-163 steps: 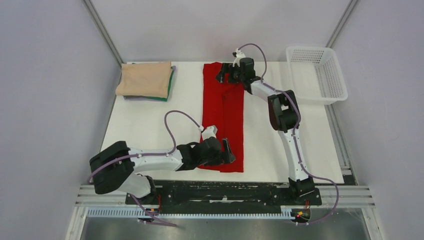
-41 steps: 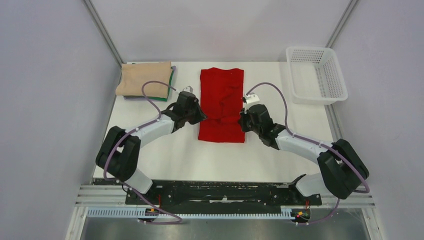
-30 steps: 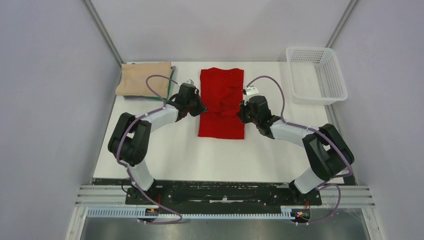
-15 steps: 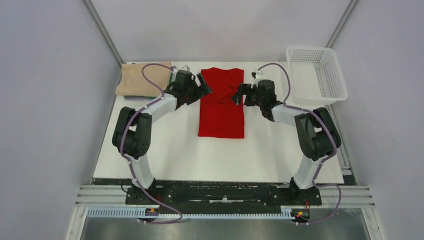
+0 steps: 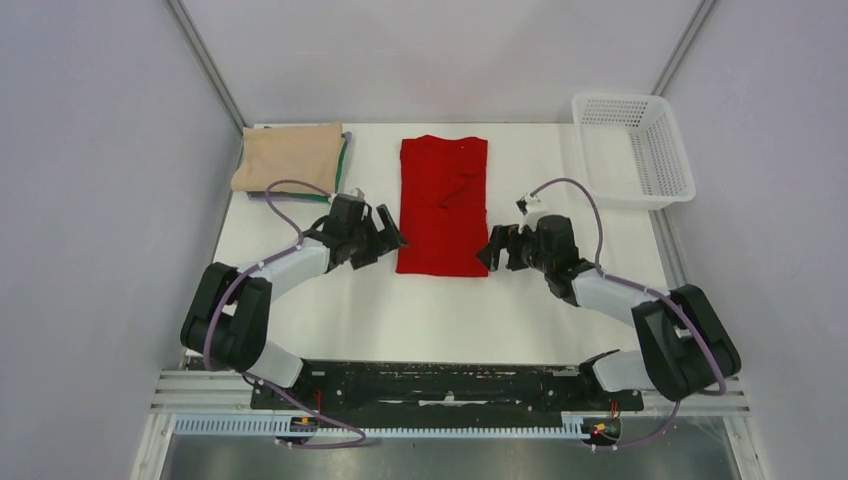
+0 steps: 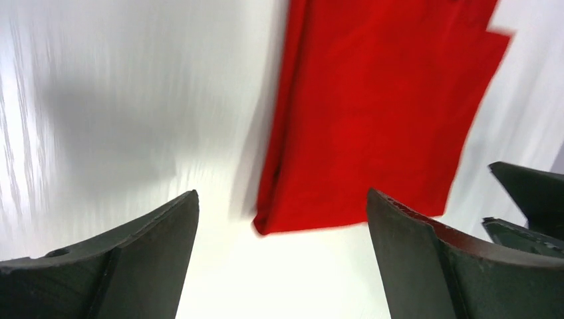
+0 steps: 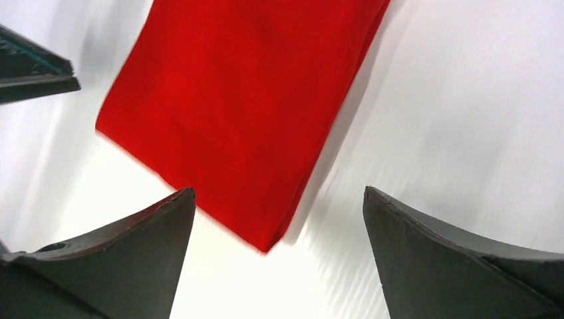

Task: Fold and stack the t-shirts
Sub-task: Grab one side of the 2/3 rectangular tshirt with both arms

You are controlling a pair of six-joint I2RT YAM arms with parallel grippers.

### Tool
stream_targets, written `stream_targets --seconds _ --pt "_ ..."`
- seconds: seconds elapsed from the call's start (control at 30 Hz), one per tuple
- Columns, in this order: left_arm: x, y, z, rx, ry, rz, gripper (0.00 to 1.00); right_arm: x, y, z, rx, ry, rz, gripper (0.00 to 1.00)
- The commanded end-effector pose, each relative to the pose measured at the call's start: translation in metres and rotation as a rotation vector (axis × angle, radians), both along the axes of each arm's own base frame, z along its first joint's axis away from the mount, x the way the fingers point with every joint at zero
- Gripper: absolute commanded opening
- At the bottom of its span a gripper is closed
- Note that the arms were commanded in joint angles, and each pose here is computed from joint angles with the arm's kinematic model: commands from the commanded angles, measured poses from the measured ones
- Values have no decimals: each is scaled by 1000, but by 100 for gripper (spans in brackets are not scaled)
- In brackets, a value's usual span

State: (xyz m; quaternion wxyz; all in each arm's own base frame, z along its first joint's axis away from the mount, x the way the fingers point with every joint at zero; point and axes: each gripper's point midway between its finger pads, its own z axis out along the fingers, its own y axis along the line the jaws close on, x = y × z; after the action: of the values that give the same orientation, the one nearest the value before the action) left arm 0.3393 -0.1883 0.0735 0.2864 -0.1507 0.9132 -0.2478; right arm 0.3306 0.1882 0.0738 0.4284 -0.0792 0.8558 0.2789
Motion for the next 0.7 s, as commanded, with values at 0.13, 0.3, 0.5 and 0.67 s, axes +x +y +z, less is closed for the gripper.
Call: stream_targets --seconds 0.13,0.3,0.5,0.67 --pt "-42 -13 -19 -75 64 -58 97 -53 -2 -8 -35 -56 104 98" --pt "-48 -21 -33 -76 105 -76 77 -60 -2 -13 -36 -54 114 98" --pt "-53 -24 -49 -65 152 -88 45 -57 -3 -13 -54 -81 109 98" --pt "-53 -22 -62 -44 176 -71 30 -57 -2 -19 -75 -72 113 98"
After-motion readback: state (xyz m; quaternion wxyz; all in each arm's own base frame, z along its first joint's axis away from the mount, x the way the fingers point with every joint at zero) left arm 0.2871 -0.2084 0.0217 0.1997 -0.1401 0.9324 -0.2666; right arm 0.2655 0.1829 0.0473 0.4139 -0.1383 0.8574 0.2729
